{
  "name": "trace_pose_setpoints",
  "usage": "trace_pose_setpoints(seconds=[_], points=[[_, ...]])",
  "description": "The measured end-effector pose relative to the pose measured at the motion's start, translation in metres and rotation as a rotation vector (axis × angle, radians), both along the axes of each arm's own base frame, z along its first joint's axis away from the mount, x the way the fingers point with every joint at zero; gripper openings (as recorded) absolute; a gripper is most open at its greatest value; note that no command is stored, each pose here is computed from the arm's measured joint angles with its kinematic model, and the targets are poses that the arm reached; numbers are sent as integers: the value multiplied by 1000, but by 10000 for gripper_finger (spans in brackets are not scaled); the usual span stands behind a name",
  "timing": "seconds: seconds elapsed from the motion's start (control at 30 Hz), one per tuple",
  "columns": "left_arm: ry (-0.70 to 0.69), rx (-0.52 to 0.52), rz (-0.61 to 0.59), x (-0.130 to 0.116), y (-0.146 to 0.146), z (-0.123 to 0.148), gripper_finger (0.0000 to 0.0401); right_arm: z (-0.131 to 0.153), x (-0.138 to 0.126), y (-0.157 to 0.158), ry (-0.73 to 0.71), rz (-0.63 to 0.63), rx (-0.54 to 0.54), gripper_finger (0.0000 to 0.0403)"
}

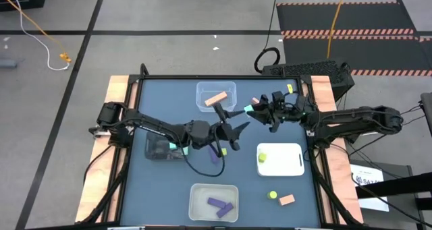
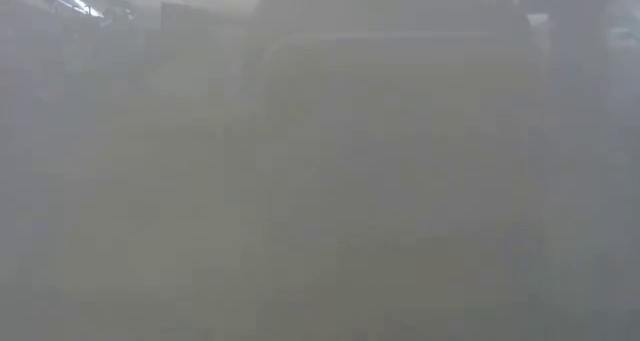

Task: Sort & place blocks by color
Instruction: Put the blue block into the black bin

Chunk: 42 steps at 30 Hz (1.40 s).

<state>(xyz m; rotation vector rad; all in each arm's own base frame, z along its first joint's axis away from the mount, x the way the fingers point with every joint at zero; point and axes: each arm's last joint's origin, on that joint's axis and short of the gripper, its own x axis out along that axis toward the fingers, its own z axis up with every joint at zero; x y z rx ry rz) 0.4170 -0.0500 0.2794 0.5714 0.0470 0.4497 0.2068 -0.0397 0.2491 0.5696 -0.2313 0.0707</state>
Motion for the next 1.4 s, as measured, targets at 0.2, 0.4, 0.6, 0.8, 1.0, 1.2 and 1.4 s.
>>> trace_pose_setpoints(seconds=[0.2,0.4,0.6,0.8,1.0,1.2,1.4], points=[[33,117,-26,1,5,2,214,-4,7,3,-14,21,20,114],[31,100,-27,2,13,1,214,-6,11,7,-39,45,16,114],[47,83,25,2,19,-1,168,-4,11,7,-61,53,39,114],[54,96,33,2,19,-1,137,-4,11,8,-58,74,64,125],[31,66,6,1,9,0,137,-3,7,5,-38,90,16,225],[45,57,132,-3,-3,-1,137,7,-6,-3,-49,179,-43,301],[-20,82,218,-13,-22,15,137,2,-12,-7,57,151,-123,314]])
